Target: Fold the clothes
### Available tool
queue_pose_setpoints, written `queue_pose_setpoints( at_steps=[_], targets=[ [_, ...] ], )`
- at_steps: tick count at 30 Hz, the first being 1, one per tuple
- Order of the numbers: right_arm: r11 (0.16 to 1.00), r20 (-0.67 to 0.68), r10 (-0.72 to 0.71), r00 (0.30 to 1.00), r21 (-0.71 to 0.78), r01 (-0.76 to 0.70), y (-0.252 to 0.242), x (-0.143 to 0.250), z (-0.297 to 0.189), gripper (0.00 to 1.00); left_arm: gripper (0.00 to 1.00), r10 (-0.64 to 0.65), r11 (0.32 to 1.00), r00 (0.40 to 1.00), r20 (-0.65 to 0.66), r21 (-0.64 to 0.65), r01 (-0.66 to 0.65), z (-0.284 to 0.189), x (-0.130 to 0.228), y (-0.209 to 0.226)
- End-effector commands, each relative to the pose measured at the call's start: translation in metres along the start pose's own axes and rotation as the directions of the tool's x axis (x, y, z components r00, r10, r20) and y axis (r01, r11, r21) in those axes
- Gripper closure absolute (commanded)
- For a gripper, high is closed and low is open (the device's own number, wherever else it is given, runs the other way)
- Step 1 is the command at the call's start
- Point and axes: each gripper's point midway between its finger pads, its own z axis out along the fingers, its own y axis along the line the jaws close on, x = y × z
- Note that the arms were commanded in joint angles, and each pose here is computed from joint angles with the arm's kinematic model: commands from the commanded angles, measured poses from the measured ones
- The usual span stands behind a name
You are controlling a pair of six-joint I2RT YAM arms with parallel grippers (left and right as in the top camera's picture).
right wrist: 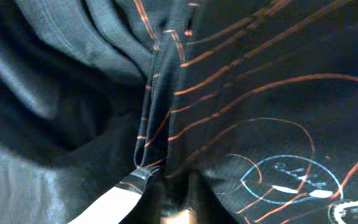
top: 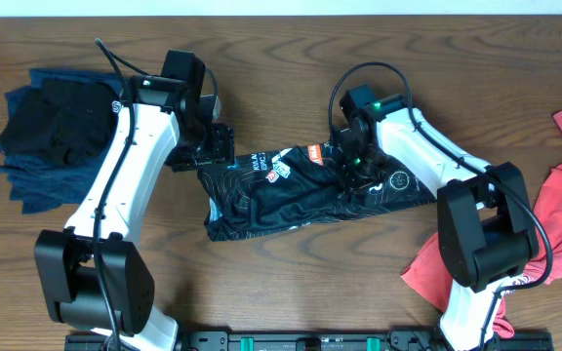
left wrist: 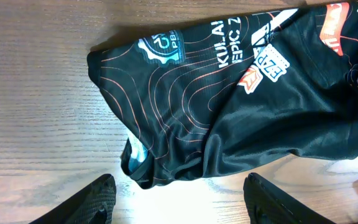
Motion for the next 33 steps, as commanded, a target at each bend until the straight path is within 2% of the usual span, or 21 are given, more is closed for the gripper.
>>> queue_pose_setpoints(
  at_steps=[1,7,12,18,19,21,23,33],
  targets=[
    [0.999,-0.017,0.003,1.000,0.035,-0.003,0.000,0.002,0.004,0.99,0.32,-0.004,1.000,1.000,0.006,-0.012,0.004,-0.003,0.000,0.004],
    [0.998,-0.041,0.022,0.999,0.057,-0.019,0.003,0.008,0.005,0.99,0.32,-0.005,1.000,1.000,0.001,-0.014,0.005,-0.003,0.001,0.004],
    [0.995,-0.136,-0.096,0.986,-0.001,0.097,0.022,0.031,0.005,0.99,0.32,-0.005,1.000,1.000,-0.002,-0.014,0.005,-0.003,0.002,0.004],
    [0.994,-0.166,-0.108,0.980,0.000,0.109,0.026,0.038,0.005,0.99,0.32,-0.005,1.000,1.000,-0.002,-0.014,0.005,-0.003,0.002,0.004],
    [0.994,-0.162,-0.108,0.981,0.000,0.110,0.026,0.037,0.005,0.99,0.32,-0.005,1.000,1.000,-0.002,-0.014,0.005,-0.003,0.002,0.004],
    [0.994,-0.149,-0.105,0.983,0.002,0.106,0.025,0.034,0.005,0.92,0.32,-0.005,1.000,1.000,-0.002,-0.014,0.005,-0.003,0.002,0.004],
    [0.996,-0.126,-0.092,0.988,0.006,0.094,0.024,0.028,0.006,0.89,0.32,-0.005,1.000,1.000,-0.002,-0.014,0.005,-0.003,0.002,0.004],
    [0.999,0.037,-0.033,0.999,0.030,0.032,0.022,-0.015,-0.005,0.85,0.32,-0.007,1.000,1.000,-0.012,-0.016,0.007,-0.003,0.004,0.005]
  ],
)
